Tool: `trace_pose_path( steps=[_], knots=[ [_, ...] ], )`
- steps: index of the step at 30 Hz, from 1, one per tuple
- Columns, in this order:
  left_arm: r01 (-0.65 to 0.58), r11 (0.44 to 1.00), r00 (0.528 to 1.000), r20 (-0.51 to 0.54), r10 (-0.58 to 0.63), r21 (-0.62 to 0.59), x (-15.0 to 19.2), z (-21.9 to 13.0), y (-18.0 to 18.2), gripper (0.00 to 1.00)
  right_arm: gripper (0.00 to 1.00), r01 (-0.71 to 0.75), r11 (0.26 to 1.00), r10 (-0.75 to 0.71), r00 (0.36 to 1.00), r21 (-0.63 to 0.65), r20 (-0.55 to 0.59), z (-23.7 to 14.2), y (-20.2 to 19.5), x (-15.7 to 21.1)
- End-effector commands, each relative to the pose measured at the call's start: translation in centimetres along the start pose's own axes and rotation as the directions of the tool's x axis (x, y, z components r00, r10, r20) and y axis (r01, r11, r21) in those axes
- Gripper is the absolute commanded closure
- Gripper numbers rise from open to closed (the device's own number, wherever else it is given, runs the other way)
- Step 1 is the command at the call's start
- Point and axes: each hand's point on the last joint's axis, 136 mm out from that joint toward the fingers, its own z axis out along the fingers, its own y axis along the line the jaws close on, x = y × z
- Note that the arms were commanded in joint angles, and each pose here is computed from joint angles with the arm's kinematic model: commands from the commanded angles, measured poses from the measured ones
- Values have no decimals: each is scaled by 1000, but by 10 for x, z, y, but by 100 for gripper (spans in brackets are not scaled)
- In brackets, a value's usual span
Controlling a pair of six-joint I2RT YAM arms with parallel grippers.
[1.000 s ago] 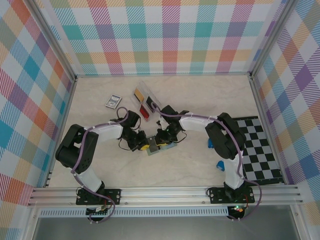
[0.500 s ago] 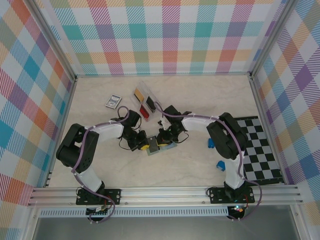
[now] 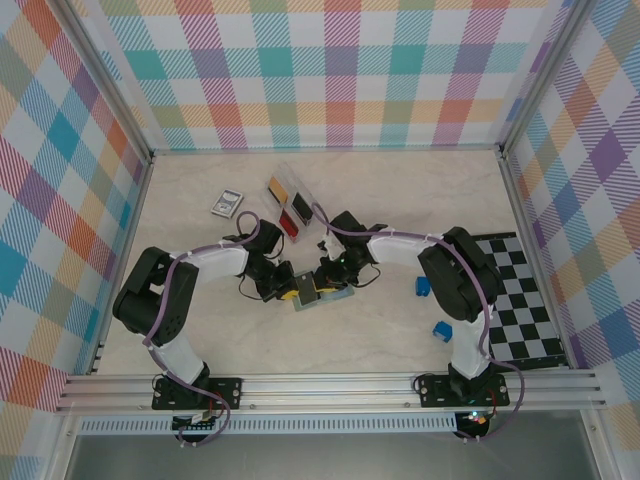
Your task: Take the credit cards out of the card holder
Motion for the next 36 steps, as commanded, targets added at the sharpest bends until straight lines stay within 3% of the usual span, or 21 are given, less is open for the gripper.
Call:
trace_pose_path(
  steps=[1, 9, 13, 22, 36],
  knots=[
    [49, 977, 999, 3, -50, -207, 5, 11, 52, 95, 84, -3, 999, 2, 1000, -54, -18, -3, 8, 5],
    [52, 976, 999, -2, -53, -212, 5, 14, 55, 96, 84, 31, 994, -33, 999, -100, -13, -8, 14, 8],
    [51, 977, 999, 1, -52, -207, 5, 14, 54, 96, 89, 40, 992, -42, 999, -118, -10, -10, 17, 9],
    [50, 976, 999, 2, -51, -210, 5, 12, 54, 96, 97, 33, 997, -32, 999, -65, 18, -17, 4, 10],
    [14, 993, 999, 30, -11, -120, -1, -4, 25, 95, 98, 7, 999, -6, 999, -35, 39, -31, -14, 14]
  ],
)
